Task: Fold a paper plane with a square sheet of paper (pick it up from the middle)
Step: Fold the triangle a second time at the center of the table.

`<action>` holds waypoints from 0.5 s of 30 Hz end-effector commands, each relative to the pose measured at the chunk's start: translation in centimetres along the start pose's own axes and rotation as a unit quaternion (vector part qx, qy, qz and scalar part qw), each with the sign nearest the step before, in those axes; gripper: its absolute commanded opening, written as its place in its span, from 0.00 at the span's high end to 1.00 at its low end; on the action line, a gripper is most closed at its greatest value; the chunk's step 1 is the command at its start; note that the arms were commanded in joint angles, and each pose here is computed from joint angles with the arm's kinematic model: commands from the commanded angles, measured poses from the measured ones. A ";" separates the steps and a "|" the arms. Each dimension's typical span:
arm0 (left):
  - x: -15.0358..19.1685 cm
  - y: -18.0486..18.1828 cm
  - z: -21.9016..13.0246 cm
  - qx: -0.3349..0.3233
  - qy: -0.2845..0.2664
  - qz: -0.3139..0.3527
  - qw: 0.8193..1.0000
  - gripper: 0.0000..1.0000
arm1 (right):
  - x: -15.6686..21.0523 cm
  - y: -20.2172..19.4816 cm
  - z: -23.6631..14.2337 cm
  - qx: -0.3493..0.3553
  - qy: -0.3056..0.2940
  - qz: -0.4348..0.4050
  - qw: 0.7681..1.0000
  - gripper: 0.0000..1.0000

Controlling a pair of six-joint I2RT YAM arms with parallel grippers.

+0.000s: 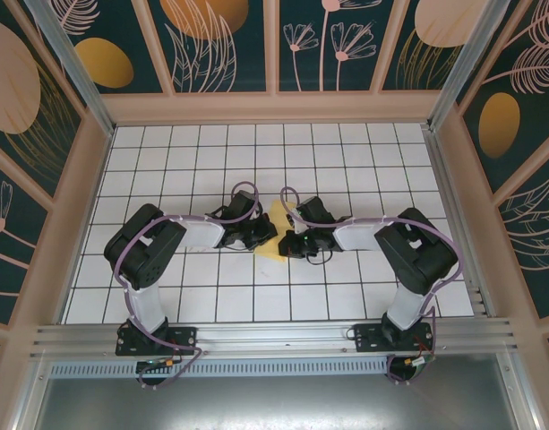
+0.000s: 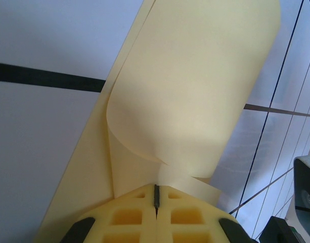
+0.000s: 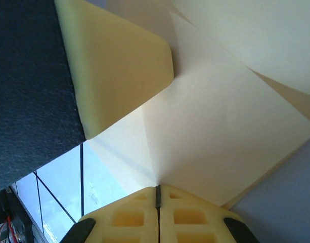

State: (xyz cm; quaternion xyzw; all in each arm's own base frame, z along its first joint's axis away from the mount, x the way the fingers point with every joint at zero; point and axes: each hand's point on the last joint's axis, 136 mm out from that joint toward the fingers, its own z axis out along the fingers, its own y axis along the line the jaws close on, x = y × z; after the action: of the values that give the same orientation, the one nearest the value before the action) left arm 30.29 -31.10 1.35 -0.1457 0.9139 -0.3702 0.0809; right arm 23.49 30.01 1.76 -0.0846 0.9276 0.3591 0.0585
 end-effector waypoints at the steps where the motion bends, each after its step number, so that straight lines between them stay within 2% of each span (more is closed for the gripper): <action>1: 1.3 3.7 0.8 -0.056 0.019 -0.011 0.998 1.00 | -0.4 1.0 -1.0 -0.004 -0.004 -0.004 1.000 0.93; 6: 1.2 3.5 0.8 -0.055 0.017 -0.010 0.998 1.00 | -1.2 3.4 -1.7 -0.023 -0.011 -0.020 0.999 0.92; 15: 1.2 3.5 0.8 -0.054 0.019 -0.009 0.998 1.00 | 0.1 0.2 0.1 0.043 0.006 0.002 0.999 0.92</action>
State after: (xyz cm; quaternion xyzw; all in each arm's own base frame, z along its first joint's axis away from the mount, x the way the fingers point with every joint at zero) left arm 30.28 -31.11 1.37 -0.1442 0.9140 -0.3703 0.0815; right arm 23.51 31.31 3.34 -0.0995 0.9271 0.3552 0.0669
